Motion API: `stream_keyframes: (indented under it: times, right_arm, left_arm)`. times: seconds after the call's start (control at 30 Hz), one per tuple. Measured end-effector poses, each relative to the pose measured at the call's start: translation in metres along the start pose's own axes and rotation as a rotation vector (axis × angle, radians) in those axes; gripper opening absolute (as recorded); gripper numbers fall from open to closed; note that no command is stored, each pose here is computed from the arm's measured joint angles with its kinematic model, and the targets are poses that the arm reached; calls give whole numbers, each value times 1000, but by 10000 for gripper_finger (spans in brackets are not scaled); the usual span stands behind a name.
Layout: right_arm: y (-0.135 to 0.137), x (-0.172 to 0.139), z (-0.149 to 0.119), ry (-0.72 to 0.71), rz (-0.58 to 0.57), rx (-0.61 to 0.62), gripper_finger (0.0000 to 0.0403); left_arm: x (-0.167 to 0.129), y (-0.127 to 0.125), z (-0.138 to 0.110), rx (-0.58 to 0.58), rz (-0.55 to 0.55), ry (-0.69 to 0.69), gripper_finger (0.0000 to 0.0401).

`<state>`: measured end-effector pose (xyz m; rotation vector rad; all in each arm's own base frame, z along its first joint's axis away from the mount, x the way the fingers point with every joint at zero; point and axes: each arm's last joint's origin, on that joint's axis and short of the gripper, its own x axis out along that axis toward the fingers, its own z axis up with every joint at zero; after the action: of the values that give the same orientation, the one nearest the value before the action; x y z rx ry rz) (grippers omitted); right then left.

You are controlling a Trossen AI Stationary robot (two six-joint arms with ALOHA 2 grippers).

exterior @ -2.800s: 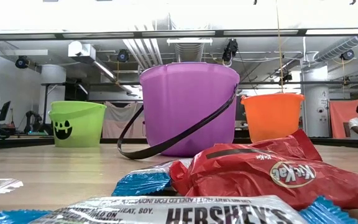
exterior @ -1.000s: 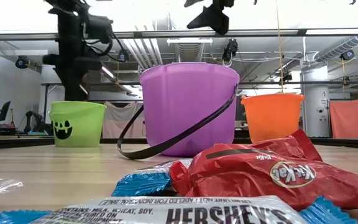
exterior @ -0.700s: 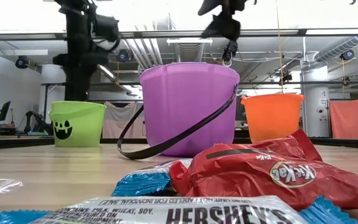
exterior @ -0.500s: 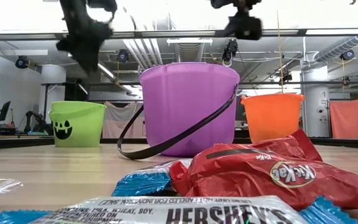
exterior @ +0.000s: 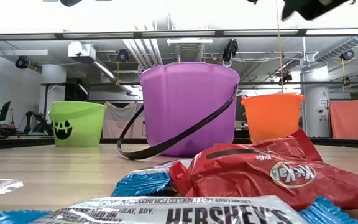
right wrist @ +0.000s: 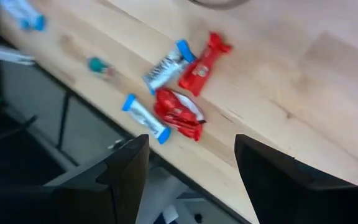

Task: Sort candy by brand, put in halloween buckets
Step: Put the white chocolate into the purple bucket

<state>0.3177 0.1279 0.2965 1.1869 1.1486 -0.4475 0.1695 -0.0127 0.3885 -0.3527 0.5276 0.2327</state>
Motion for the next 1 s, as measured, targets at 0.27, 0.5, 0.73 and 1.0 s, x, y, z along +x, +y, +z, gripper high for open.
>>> stream_keyframes:
  times: [0.27, 0.5, 0.73, 1.0]
  right_arm:
    - [-5, 61, -40, 140, -311, 18, 228]
    - [-41, 74, -101, 473, -562, -484, 228]
    - [-61, 72, -139, 606, -524, -874, 228]
    - [-97, 106, -148, 627, -513, -809, 228]
  left_arm:
    - [-6, -19, -11, 72, -65, -46, 129]
    - [-5, -22, -13, 83, -83, -28, 129]
    - [-6, -22, -13, 89, -89, -31, 129]
    - [-4, -23, -13, 90, -88, -26, 129]
